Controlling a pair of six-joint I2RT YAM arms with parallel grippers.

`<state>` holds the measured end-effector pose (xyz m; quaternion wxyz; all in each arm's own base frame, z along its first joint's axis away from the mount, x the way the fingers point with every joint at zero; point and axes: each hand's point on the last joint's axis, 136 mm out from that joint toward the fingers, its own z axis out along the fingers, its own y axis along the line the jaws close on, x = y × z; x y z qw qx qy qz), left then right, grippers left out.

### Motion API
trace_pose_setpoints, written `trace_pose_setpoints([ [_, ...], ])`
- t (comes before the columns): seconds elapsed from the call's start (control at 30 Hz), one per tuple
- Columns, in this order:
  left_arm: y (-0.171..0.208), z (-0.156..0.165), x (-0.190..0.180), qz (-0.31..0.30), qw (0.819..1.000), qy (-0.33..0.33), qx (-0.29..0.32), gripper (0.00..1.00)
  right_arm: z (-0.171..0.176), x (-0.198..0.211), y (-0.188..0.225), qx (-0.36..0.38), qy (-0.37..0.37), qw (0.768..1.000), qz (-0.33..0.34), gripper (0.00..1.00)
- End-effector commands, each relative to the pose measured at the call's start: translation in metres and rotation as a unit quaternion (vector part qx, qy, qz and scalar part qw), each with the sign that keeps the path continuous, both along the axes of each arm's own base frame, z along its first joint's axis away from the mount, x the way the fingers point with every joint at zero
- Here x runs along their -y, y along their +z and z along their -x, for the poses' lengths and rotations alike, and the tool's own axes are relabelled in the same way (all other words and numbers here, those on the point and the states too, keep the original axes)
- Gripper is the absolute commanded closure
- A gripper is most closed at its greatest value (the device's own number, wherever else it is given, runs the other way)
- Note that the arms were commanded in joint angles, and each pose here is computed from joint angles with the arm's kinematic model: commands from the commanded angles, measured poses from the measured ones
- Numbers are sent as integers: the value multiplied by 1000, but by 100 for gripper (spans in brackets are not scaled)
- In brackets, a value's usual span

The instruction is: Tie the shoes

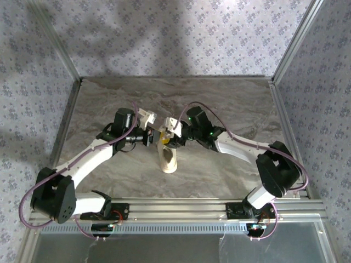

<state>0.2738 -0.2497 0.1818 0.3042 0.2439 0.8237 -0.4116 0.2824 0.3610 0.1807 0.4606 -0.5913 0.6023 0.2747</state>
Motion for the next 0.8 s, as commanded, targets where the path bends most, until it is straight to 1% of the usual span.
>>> trace_pose_setpoints([
  [0.0, 18, -3, 5, 21, 1000, -13, 4, 100, 1, -8, 8, 11, 23, 1000, -7, 39],
  [0.1, 19, -3, 6, 26, 1000, -18, 1, 100, 2, -11, 7, 9, 35, 999, -3, 42],
  [0.17, 19, -4, 6, 27, 999, -19, -1, 100, 2, -12, 6, 6, 39, 999, 0, 47],
  [0.23, 18, -4, 6, 27, 999, -19, -3, 100, 1, -12, 6, 6, 37, 999, 2, 61],
  [0.27, 18, -4, 6, 27, 999, -20, -2, 100, 0, -13, 7, 6, 37, 999, 2, 70],
  [0.33, 17, -5, 5, 25, 1000, -18, -2, 100, -1, -12, 8, 4, 32, 999, 2, 91],
  [0.37, 17, -5, 4, 24, 1000, -16, -2, 100, -2, -12, 9, 4, 30, 1000, 2, 98],
  [0.4, 16, -5, 3, 22, 1000, -16, 0, 100, -2, -12, 8, 2, 27, 1000, 5, 100],
  [0.43, 16, -6, 2, 18, 1000, -13, 4, 95, -3, -11, 8, 0, 24, 1000, 6, 100],
  [0.47, 15, -7, 0, 12, 1000, -8, 7, 87, -4, -10, 7, -1, 22, 1000, 9, 100],
  [0.53, 17, -9, -6, 0, 1000, 3, 22, 74, -5, -9, 5, -1, 15, 1000, 14, 100],
  [0.57, 19, -10, -10, -6, 999, 8, 32, 70, -6, -8, 4, -1, 9, 1000, 17, 100],
  [0.7, 26, -18, -34, -35, 996, 45, 64, 59, -8, -6, 2, -3, 0, 1000, 23, 100],
  [0.77, 22, -27, -56, -67, 991, 92, 70, 54, -8, -6, 2, -4, -3, 1000, 25, 100],
])
